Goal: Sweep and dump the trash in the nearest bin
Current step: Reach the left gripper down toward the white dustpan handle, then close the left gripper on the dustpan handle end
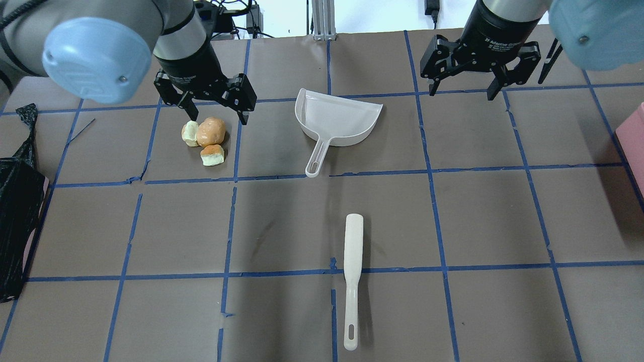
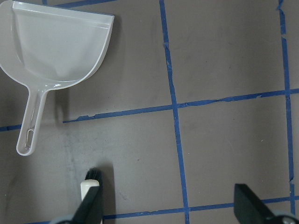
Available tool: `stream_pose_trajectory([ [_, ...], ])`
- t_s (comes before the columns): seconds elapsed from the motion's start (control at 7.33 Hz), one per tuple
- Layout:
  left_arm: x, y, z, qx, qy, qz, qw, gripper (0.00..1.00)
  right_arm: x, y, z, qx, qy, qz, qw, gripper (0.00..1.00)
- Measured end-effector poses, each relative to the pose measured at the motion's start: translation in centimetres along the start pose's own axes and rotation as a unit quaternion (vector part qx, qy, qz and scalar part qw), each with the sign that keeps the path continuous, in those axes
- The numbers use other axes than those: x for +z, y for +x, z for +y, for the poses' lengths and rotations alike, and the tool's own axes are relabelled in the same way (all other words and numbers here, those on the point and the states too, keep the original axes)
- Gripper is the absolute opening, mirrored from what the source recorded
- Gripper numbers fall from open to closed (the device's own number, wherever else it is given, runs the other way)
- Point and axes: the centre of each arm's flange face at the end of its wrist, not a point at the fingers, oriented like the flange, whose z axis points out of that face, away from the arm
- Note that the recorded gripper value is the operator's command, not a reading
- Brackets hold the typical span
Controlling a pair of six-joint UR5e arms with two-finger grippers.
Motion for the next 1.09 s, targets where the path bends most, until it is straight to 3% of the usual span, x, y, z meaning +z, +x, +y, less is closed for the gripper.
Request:
stream_pose_trajectory([
  [0.55,7.4,8.0,-1.9,0.063,0.022,0.017,0.9976,1.0,0.5,0.1,0.4,0.0,-0.006,0.001,1.0,1.0],
  [1.09,14.7,11.1,-1.3,0.089,0.057,0.021,0.9942,1.0,1.2,1.9,0.2,-0.012,-0.012,0.004,0.9999,1.0],
])
